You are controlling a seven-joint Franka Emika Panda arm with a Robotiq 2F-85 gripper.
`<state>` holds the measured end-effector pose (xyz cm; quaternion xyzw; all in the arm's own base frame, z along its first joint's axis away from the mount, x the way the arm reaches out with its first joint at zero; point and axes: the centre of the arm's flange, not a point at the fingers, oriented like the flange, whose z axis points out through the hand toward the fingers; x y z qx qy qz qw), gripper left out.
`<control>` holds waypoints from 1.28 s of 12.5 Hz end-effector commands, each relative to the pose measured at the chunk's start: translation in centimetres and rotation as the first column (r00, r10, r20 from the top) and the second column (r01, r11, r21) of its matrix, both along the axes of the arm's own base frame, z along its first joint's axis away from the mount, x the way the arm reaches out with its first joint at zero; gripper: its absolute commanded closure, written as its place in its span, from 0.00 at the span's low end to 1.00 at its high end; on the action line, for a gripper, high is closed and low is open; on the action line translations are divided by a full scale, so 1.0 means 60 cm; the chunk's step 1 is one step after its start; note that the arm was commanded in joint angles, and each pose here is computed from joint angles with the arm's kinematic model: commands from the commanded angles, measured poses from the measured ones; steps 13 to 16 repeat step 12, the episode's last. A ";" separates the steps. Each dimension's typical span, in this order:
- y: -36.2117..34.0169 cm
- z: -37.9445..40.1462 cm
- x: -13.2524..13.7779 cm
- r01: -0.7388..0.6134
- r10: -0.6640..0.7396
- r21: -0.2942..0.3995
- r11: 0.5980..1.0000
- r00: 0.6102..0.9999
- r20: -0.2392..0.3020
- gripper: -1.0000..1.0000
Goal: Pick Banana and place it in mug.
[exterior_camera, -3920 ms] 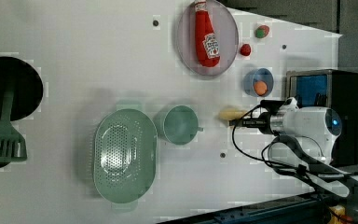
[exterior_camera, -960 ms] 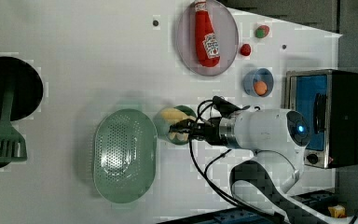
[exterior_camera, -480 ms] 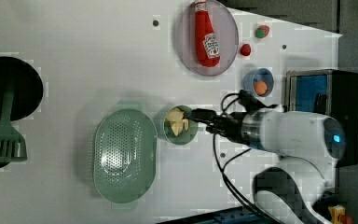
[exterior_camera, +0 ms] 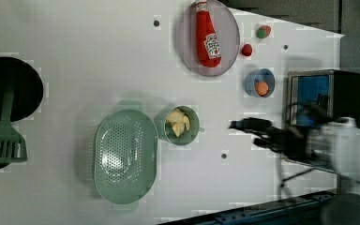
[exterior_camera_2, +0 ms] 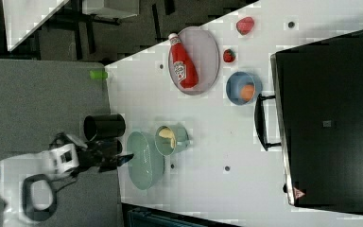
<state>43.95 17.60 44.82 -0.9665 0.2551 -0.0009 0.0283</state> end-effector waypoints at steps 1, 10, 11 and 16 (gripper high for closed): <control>-0.144 0.168 0.009 0.177 -0.179 0.036 0.983 0.983 0.038 0.00; -0.335 0.269 -0.001 0.320 -0.319 -0.066 0.945 0.948 0.019 0.00; -0.332 0.265 -0.002 0.331 -0.332 -0.071 0.941 0.943 0.001 0.00; -0.331 0.265 -0.002 0.330 -0.331 -0.071 0.941 0.944 0.003 0.00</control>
